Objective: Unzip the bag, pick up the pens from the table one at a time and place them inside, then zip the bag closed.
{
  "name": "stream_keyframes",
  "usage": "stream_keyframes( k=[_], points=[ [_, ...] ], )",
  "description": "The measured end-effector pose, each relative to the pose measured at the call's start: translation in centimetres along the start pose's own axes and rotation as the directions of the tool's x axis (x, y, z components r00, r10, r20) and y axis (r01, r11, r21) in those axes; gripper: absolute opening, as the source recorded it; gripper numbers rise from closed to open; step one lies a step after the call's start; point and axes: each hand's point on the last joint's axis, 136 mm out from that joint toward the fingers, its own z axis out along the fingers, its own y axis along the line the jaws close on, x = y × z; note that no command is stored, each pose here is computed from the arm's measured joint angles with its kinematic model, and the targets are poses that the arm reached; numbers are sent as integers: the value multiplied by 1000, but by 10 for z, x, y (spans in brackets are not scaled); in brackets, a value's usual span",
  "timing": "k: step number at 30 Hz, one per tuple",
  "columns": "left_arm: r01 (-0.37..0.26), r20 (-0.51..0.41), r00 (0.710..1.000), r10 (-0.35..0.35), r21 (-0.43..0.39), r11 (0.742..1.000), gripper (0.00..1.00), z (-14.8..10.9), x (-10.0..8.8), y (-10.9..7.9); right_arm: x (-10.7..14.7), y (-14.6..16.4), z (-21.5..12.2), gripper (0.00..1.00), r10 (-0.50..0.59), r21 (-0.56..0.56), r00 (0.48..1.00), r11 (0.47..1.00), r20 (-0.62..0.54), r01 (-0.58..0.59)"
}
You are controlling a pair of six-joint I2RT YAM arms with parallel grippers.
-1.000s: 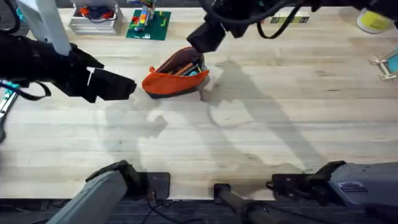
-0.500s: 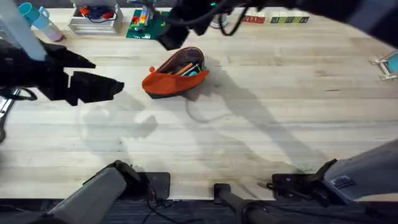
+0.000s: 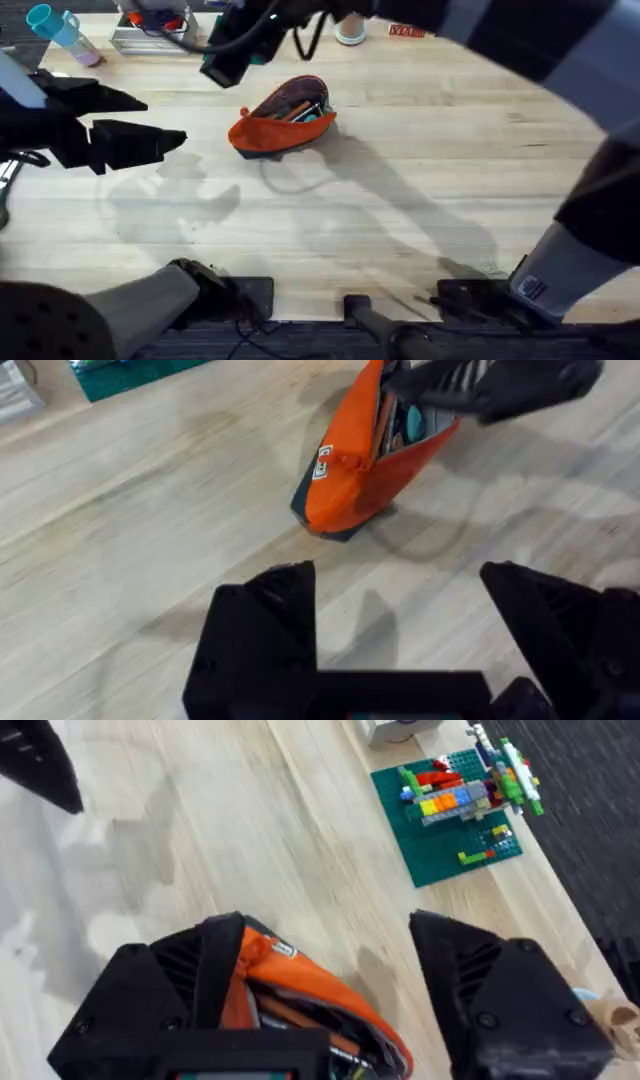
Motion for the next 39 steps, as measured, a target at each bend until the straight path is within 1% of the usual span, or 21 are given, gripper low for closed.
stream_keyframes(
  k=[3,8,13,18,25,34,39],
  points=[
    [-3,5,1000,3,16,1000,993,3,2,4,3,6,14,995,13,27,1000,1000,-28,-12],
    [-13,15,1000,13,24,1000,993,5,2,8,15,15,29,985,110,60,991,993,-72,-106],
    [-22,19,1000,21,21,1000,992,5,1,9,31,16,35,955,233,86,965,971,-122,-223],
    [-27,23,999,26,18,999,993,5,0,10,51,20,41,949,310,102,932,950,-185,-296],
    [-28,37,999,28,19,999,993,5,-2,10,64,27,52,938,338,105,914,941,-225,-322],
    [-28,46,999,27,20,999,993,5,-4,10,77,45,69,927,348,53,897,936,-272,-347],
    [-28,46,999,27,20,999,993,5,-4,10,76,46,69,907,361,50,893,931,-270,-361]
  ],
)
